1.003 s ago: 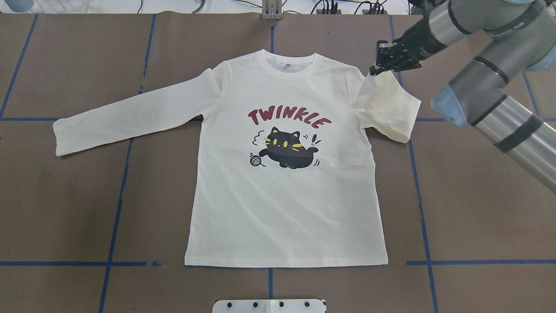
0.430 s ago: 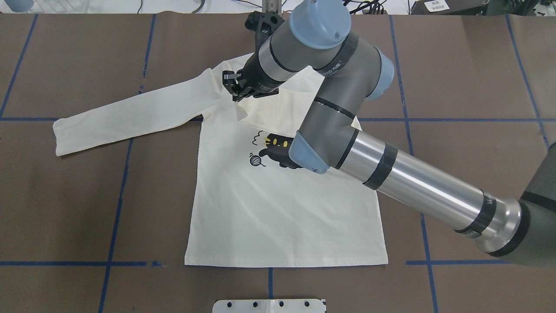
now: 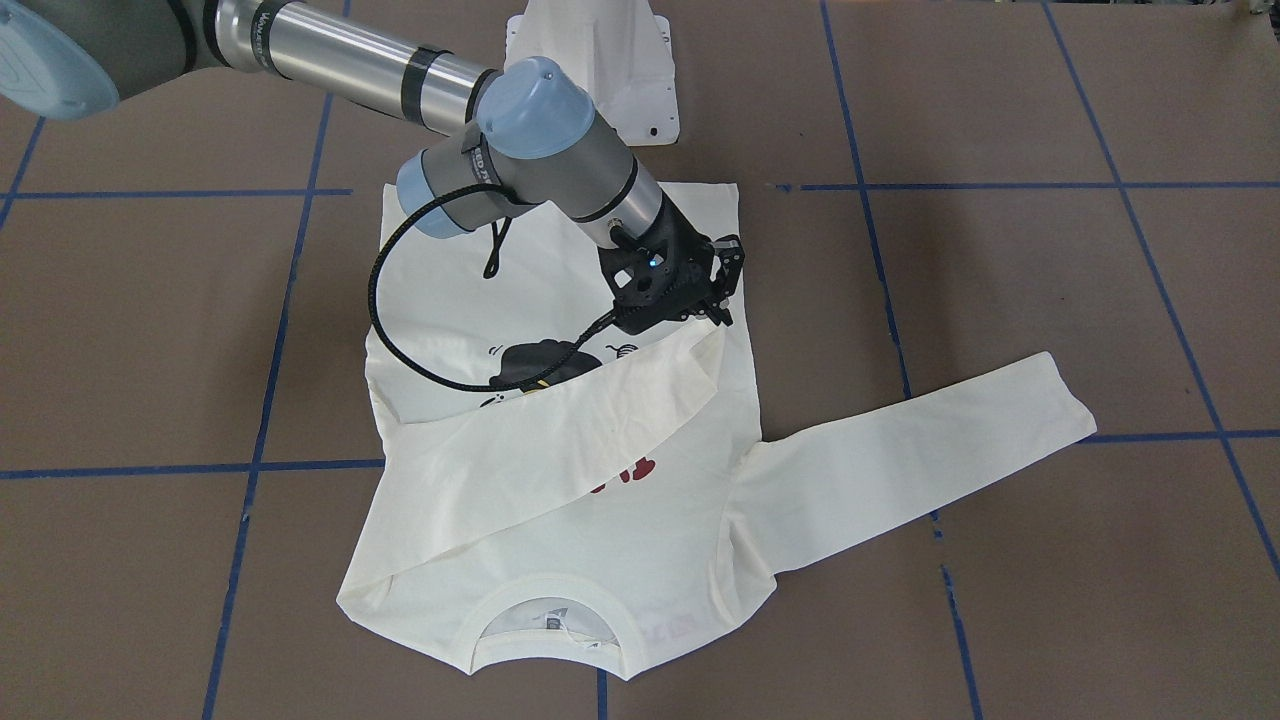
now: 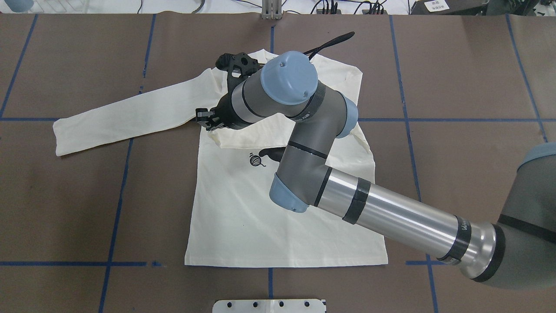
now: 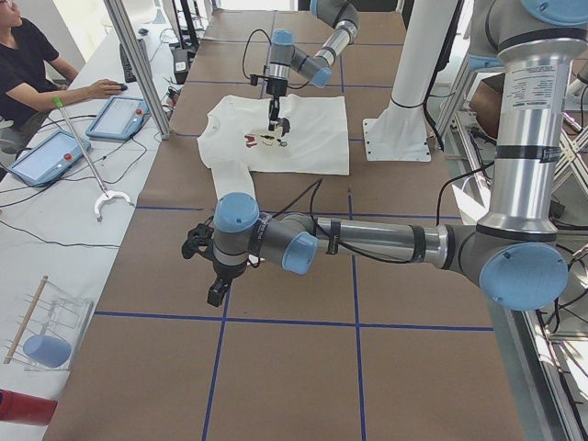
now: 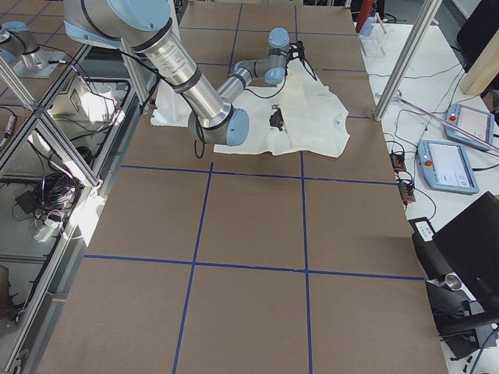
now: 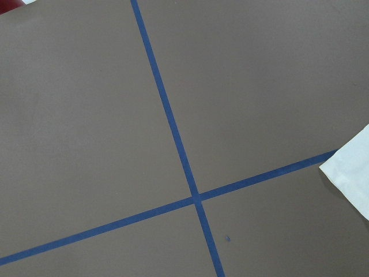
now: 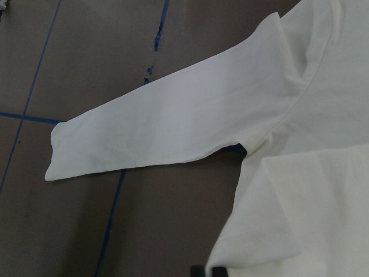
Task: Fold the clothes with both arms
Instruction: 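Carry the sleeve with the right gripper across the shirt body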
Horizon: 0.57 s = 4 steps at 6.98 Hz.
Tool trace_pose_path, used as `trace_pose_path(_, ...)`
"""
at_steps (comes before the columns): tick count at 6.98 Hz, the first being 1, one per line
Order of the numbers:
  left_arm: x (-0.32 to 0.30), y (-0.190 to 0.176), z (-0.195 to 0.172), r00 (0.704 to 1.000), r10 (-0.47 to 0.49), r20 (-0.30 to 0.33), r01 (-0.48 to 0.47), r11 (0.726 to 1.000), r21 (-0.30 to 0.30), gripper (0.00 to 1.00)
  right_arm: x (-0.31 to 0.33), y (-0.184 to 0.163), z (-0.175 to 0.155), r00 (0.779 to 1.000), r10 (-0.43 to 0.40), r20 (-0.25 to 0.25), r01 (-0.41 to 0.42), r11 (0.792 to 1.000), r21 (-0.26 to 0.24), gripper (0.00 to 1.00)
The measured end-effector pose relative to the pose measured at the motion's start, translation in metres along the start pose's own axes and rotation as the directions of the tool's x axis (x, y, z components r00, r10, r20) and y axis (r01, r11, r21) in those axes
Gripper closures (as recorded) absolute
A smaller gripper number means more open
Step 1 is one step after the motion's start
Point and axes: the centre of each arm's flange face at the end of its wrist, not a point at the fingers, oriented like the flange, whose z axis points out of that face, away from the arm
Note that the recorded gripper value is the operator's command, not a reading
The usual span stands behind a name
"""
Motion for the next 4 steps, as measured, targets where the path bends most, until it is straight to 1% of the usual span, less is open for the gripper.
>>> trace_pose_path(1, 0.0, 0.0, 0.0, 1.0, 0.0, 0.0, 0.0, 1.0, 0.0, 0.0, -0.005, 0.014, 0.013, 1.0, 0.007, 0.001, -0.007, 1.0, 0.031, 0.0)
trace_pose_path(2, 0.0, 0.0, 0.001, 1.0, 0.0, 0.0, 0.0, 1.0, 0.0, 0.0, -0.01, 0.024, 0.022, 1.0, 0.021, -0.005, -0.021, 0.999, 0.043, 0.0)
trace_pose_path(3, 0.0, -0.003, 0.003, 1.0, -0.019, -0.001, 0.019, 1.0, 0.005, 0.0, -0.013, 0.026, 0.029, 0.998, 0.05, -0.044, -0.049, 0.998, 0.039, 0.0)
trace_pose_path(4, 0.013, -0.01, 0.012, 0.998, -0.062, -0.012, 0.063, 0.998, 0.021, 0.0, -0.012, 0.023, 0.033, 0.989, 0.086, -0.119, -0.083, 0.996, 0.028, 0.0)
